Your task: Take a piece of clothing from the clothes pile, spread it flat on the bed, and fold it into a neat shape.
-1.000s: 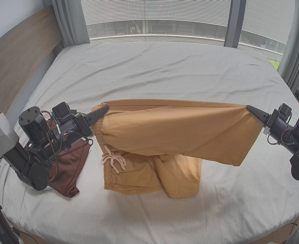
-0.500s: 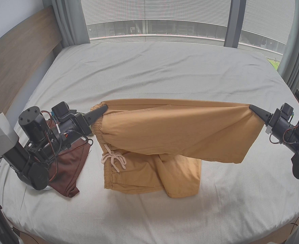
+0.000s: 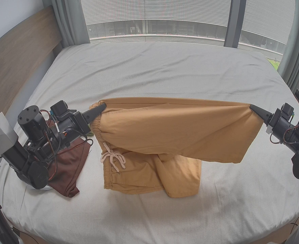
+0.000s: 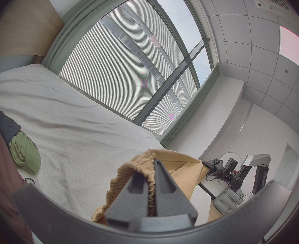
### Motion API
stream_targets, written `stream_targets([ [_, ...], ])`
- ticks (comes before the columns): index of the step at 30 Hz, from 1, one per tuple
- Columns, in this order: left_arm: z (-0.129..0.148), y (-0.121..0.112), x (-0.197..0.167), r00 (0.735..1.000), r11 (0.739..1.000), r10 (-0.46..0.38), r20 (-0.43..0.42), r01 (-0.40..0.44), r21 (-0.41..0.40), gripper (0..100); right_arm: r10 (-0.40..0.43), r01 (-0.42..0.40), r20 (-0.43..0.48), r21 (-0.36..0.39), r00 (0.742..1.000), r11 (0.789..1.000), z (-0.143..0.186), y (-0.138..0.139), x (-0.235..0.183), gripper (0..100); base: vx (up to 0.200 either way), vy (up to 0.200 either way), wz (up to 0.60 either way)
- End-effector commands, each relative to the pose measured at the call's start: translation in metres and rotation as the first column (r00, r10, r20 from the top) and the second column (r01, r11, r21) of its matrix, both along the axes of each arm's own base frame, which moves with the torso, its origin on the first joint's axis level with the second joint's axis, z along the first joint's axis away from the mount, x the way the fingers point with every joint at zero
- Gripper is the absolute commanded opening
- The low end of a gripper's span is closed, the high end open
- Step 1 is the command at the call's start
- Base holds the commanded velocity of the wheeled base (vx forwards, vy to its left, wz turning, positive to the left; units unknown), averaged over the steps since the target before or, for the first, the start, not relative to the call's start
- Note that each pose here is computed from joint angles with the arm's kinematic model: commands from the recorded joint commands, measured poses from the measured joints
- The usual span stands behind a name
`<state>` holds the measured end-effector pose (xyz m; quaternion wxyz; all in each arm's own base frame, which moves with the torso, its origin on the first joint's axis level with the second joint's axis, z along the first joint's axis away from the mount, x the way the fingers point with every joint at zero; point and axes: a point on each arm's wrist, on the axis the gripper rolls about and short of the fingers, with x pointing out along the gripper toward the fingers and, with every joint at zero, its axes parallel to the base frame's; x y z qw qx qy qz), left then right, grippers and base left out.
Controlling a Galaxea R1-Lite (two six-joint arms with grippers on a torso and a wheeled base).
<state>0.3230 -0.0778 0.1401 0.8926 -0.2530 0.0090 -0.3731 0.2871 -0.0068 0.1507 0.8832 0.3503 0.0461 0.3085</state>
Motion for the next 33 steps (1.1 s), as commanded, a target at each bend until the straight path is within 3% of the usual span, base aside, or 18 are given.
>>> stream_targets([
  [1, 0.001, 0.001, 0.0, 1.0, 1.0, 0.003, 0.003, -0.003, -0.001, 0, -0.002, 0.002, -0.002, 0.0, 1.0, 1.0, -0.001, -0.001, 0.001, 0, 0.0, 0.0, 0.0],
  [7, 0.009, 0.001, 0.001, 0.999, 1.0, 0.005, 0.034, -0.005, -0.007, 0, 0.037, -0.036, 0.023, -0.024, 0.999, 0.999, 0.0, 0.013, 0.004, 0, 0.0, 0.0, 0.0],
  [15, 0.002, -0.002, 0.021, 0.999, 1.0, 0.016, 0.044, -0.016, -0.01, 0, 0.072, -0.072, 0.023, -0.033, 0.997, 0.997, -0.015, 0.023, 0.041, 0, 0.0, 0.0, 0.0],
  [20, 0.0, -0.005, 0.045, 0.994, 0.996, 0.087, 0.07, -0.084, -0.044, 0, 0.071, -0.07, 0.039, -0.034, 0.997, 0.997, -0.019, 0.023, 0.061, 0, 0.0, 0.0, 0.0],
  [33, -0.011, -0.009, 0.066, 0.994, 0.991, 0.097, 0.042, -0.093, -0.094, 0, 0.071, -0.068, 0.09, -0.036, 0.993, 0.997, -0.027, 0.022, 0.1, 0, 0.0, 0.0, 0.0],
])
